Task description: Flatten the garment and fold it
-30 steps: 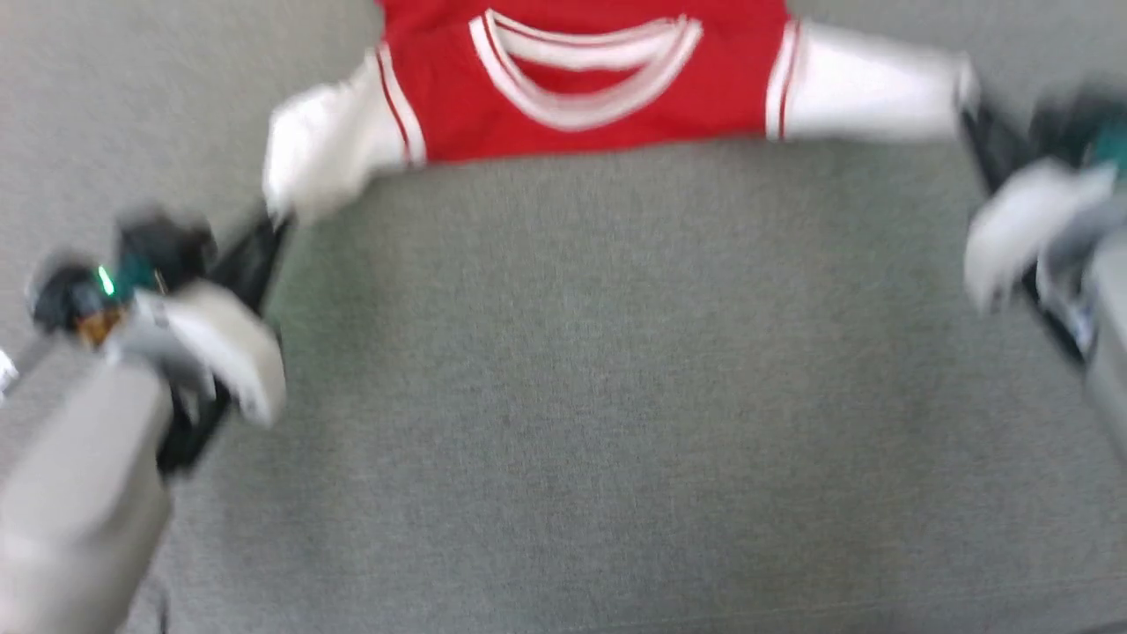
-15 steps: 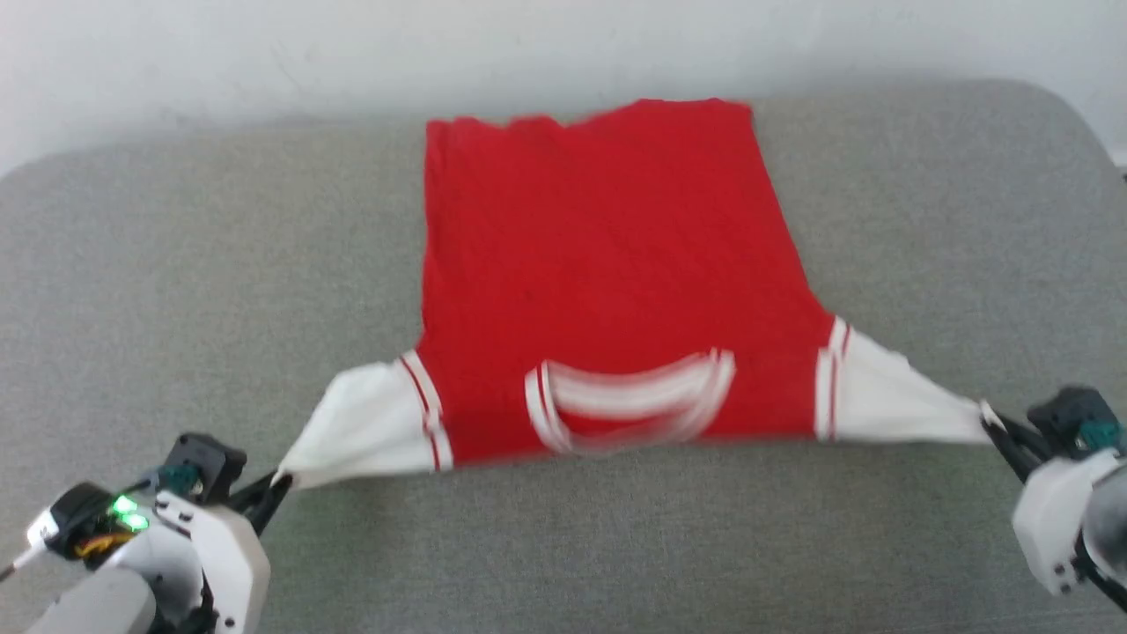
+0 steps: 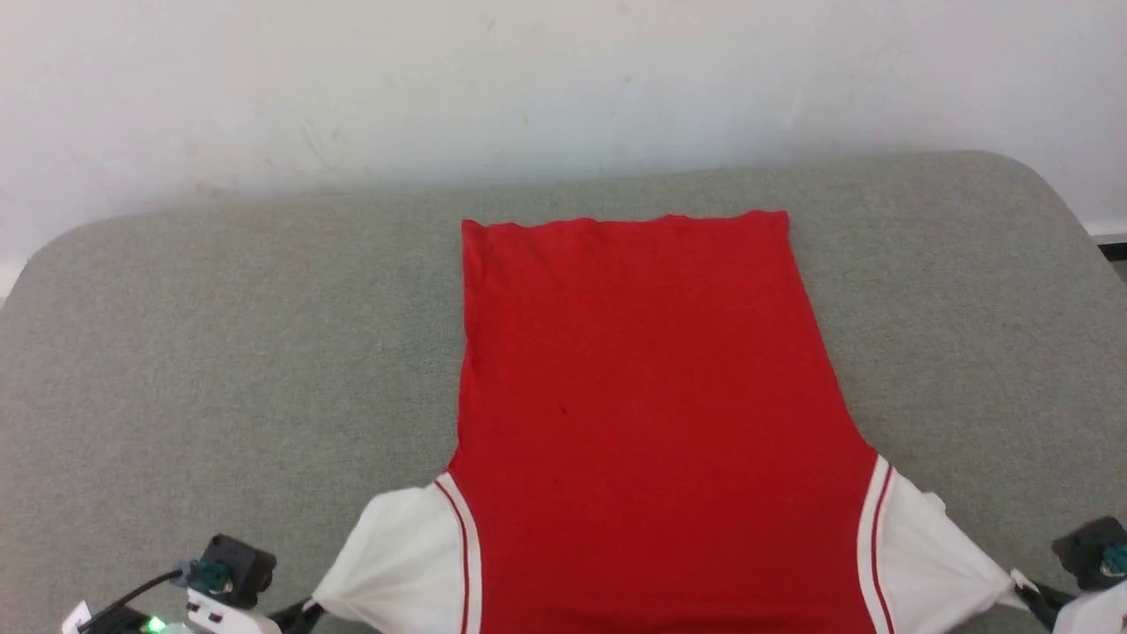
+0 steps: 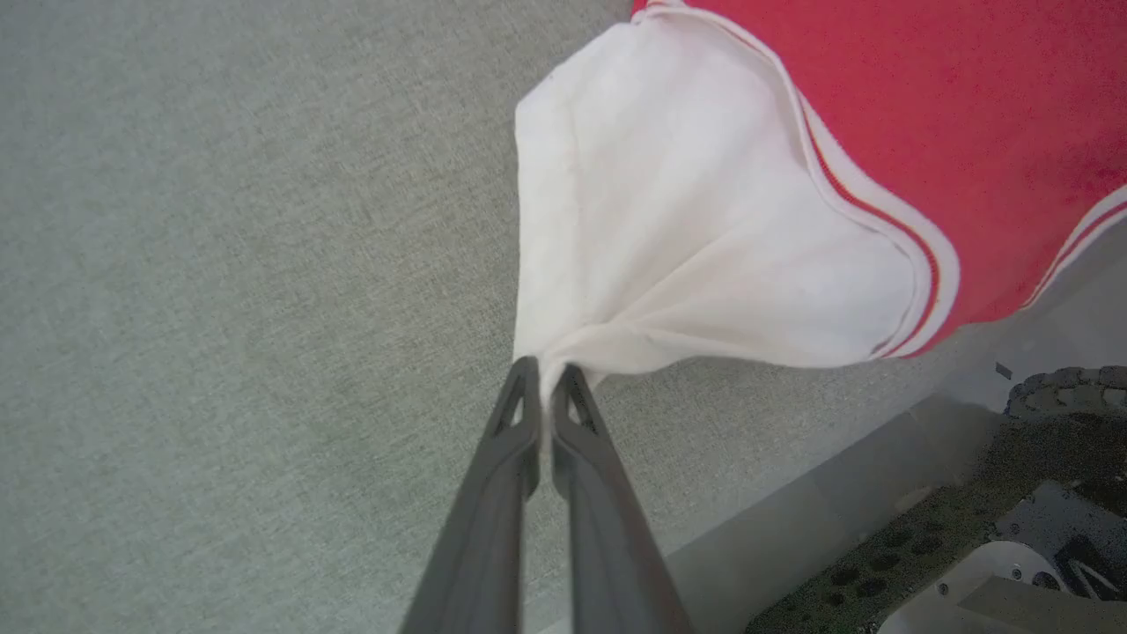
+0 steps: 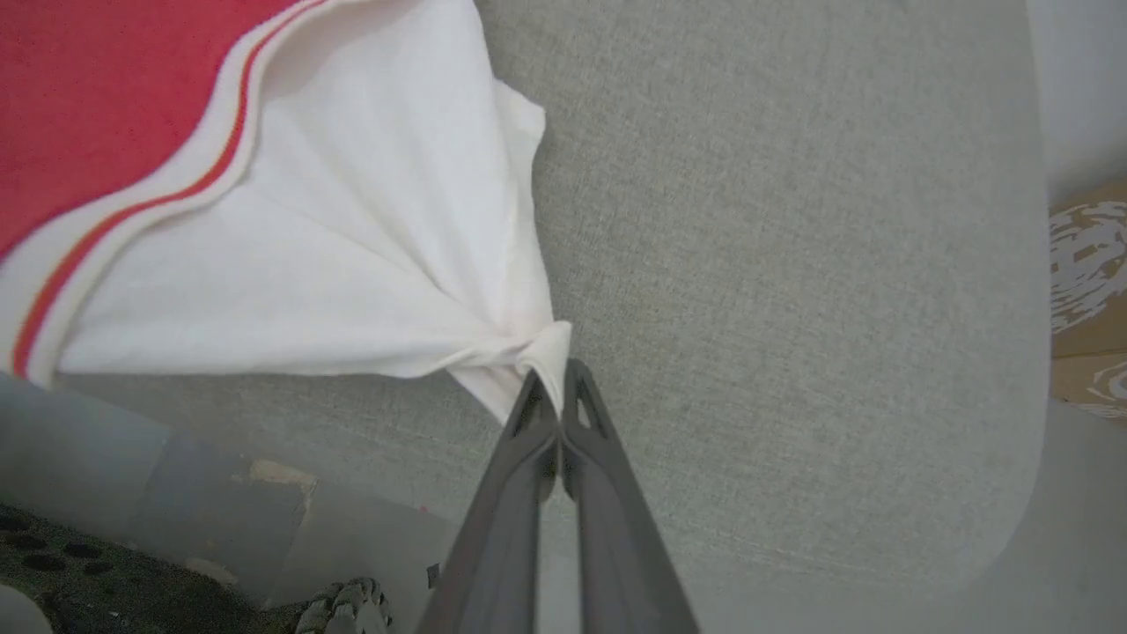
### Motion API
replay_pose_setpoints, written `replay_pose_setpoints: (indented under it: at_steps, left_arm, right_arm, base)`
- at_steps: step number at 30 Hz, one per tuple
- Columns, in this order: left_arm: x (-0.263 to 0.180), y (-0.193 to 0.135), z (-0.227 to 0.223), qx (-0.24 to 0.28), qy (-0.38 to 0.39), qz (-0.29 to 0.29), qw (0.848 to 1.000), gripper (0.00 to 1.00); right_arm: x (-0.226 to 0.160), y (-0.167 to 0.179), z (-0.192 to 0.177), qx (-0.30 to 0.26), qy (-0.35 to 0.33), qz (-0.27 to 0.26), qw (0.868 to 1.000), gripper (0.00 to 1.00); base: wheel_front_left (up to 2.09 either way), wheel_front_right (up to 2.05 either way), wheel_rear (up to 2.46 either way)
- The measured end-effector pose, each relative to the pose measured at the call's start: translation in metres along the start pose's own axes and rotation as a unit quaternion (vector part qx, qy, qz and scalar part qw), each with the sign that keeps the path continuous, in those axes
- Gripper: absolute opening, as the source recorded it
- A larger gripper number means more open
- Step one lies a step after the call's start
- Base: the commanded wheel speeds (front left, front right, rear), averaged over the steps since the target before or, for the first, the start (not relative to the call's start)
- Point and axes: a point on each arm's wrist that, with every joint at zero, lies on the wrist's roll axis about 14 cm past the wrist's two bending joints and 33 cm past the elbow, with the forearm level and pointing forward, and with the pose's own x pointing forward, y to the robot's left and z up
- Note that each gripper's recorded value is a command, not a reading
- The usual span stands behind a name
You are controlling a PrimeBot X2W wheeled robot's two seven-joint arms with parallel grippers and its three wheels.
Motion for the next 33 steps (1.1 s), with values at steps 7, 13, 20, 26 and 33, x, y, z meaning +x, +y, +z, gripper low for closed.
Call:
replay_pose_setpoints:
  at_steps: [7,13,20,26,33]
  left_arm:
    - [-0.007,-0.025,0.002,-0.052,0.007,-0.027,0.998,0.0]
    - [-0.007,-0.04,0.024,-0.081,-0.008,-0.039,0.996,0.0]
    - [-0.002,-0.046,0.045,-0.116,-0.027,-0.033,0.992,0.0]
    - [0.009,-0.043,0.057,-0.164,-0.049,-0.015,0.985,0.0]
    - [0.025,-0.03,0.051,-0.181,-0.047,0.024,0.982,0.0]
  right_arm:
    - [0.002,-0.003,0.011,0.038,0.0,0.0,0.999,1.0]
    - [0.019,-0.014,0.071,0.083,-0.045,0.004,0.995,1.0]
    - [0.063,-0.016,0.154,0.122,-0.072,0.026,0.99,1.0]
    - [0.117,-0.014,0.195,0.117,-0.03,0.037,0.992,1.0]
    - [0.185,-0.027,0.221,0.127,0.018,0.022,0.991,1.0]
  base:
    - [0.0,0.0,0.0]
    - [0.0,0.0,0.0]
    - [0.0,0.0,0.0]
    - [0.0,0.0,0.0]
    - [0.0,0.0,0.0]
